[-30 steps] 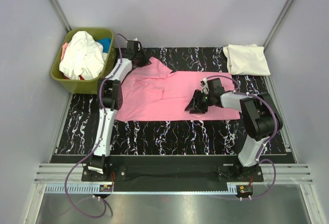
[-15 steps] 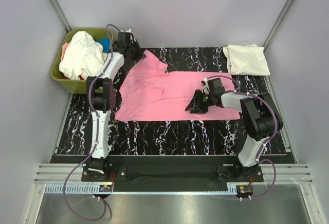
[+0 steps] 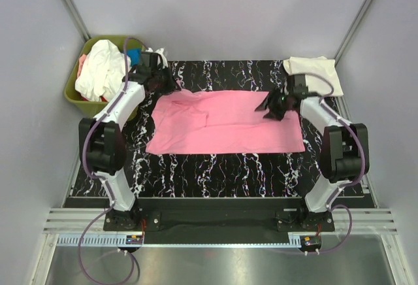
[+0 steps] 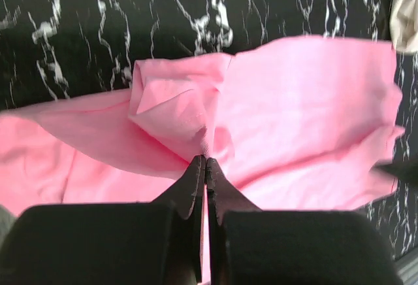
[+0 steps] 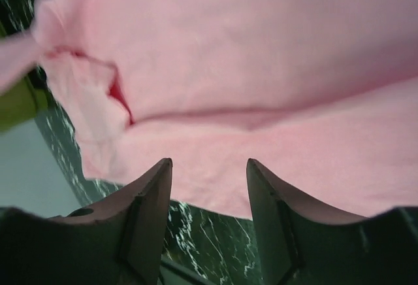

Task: Fold and stack the t-shirts
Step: Fold the tshirt

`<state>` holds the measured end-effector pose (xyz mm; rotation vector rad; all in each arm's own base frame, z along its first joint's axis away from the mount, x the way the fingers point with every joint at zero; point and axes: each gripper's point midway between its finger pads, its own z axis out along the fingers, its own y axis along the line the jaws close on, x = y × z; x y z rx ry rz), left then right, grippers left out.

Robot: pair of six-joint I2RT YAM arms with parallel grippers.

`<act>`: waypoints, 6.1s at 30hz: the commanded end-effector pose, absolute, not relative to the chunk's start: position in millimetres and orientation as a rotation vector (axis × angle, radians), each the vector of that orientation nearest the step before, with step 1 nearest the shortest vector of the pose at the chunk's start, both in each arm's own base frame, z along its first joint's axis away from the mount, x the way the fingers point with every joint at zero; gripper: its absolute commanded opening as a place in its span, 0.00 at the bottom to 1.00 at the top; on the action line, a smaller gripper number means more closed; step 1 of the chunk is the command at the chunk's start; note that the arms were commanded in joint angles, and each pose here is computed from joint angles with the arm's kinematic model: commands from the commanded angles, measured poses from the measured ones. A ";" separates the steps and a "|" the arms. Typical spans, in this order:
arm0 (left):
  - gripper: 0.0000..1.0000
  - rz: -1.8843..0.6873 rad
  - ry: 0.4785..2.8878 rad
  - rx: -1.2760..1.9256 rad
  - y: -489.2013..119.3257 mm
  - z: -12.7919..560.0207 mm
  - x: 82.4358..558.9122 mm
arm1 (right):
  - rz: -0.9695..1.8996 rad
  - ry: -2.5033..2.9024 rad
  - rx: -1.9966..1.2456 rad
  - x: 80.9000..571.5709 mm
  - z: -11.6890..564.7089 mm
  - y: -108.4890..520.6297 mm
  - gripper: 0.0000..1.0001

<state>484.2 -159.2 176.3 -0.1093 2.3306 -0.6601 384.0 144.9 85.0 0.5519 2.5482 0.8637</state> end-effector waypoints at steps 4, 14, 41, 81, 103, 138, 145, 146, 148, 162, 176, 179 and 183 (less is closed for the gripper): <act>0.00 -0.599 2.300 -0.021 -155.4 199.0 429.3 | 0.363 2.500 0.656 451.3 140.5 66.5 0.57; 0.00 -0.510 2.351 -0.048 -129.2 180.6 342.2 | 0.168 2.537 0.835 490.8 114.0 -10.7 0.57; 0.00 -0.427 2.474 -0.018 -113.5 122.3 301.3 | 0.229 2.613 0.845 565.1 35.4 0.4 0.58; 0.00 -0.238 2.278 0.088 -122.7 229.2 500.7 | 0.224 2.376 0.720 599.8 125.0 -28.5 0.00; 0.00 -0.146 2.178 0.238 -125.7 216.5 563.0 | 0.274 2.411 0.781 594.4 106.1 -38.3 0.00; 0.00 0.023 2.315 0.146 -80.7 157.8 423.0 | 0.099 2.470 0.915 509.9 78.5 -75.4 0.00; 0.00 0.064 2.320 0.109 -72.9 159.6 415.9 | 0.114 2.436 0.878 506.4 104.0 -73.7 0.00; 0.00 0.063 2.322 0.108 -72.9 159.4 415.6 | 0.116 2.420 0.868 505.4 113.6 -73.6 0.00; 0.00 0.061 2.325 0.101 -73.0 158.5 414.9 | 0.117 2.411 0.861 501.9 119.4 -73.1 0.00; 0.00 0.098 2.477 0.033 -61.2 123.3 371.4 | -0.072 2.501 0.998 440.8 70.2 -86.7 0.18; 0.69 -0.052 2.522 -0.120 -84.4 119.2 345.3 | 0.055 2.350 1.047 433.7 115.0 -76.8 0.73; 0.67 -0.077 2.566 -0.133 -101.0 102.5 349.4 | 0.093 2.426 0.879 441.1 110.3 -30.8 0.72; 0.65 -0.141 2.612 -0.167 -118.9 85.9 354.2 | 0.177 2.552 0.754 438.8 81.4 16.2 0.70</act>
